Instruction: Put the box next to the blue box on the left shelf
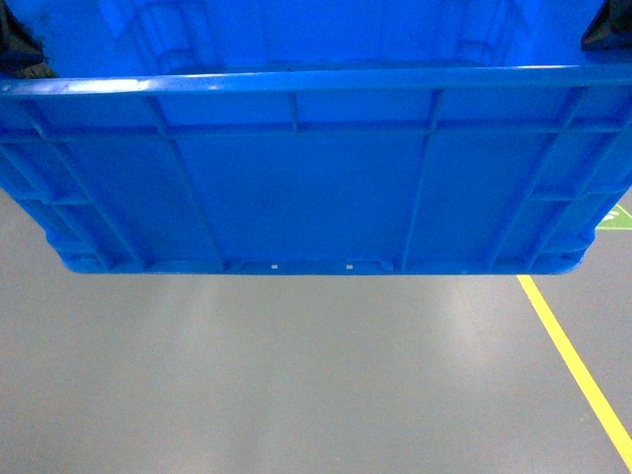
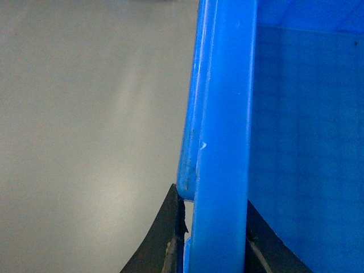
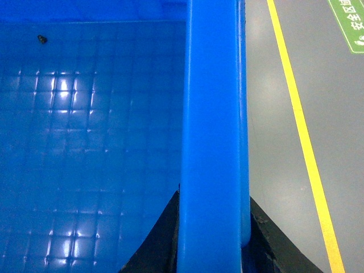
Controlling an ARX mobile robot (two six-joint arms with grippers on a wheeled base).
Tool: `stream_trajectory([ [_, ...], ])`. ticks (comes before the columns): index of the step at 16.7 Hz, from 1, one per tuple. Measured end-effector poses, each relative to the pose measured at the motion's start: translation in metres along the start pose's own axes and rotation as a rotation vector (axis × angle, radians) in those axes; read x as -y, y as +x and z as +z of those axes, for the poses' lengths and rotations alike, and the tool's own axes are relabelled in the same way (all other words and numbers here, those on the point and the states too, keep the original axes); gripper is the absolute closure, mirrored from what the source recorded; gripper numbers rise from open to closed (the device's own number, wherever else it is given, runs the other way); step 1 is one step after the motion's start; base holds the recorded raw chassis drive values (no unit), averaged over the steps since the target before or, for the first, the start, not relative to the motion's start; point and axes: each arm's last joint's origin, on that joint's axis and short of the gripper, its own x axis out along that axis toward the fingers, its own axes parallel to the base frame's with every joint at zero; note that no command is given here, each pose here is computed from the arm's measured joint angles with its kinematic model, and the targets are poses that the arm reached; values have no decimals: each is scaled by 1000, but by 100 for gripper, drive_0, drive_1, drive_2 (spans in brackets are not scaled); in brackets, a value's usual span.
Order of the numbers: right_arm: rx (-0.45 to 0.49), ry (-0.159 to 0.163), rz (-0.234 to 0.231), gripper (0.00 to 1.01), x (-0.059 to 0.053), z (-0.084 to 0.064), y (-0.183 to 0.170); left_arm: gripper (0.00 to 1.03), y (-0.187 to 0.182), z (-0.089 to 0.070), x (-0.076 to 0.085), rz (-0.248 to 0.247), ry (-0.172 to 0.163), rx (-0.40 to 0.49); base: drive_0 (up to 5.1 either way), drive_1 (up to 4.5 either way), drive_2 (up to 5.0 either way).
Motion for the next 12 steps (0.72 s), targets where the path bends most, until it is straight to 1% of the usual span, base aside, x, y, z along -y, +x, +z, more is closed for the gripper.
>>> stream_trajectory([
  [12,-7,0,1,79,0,-1,0,90,0,0,0,0,0,0,2,435,-430],
])
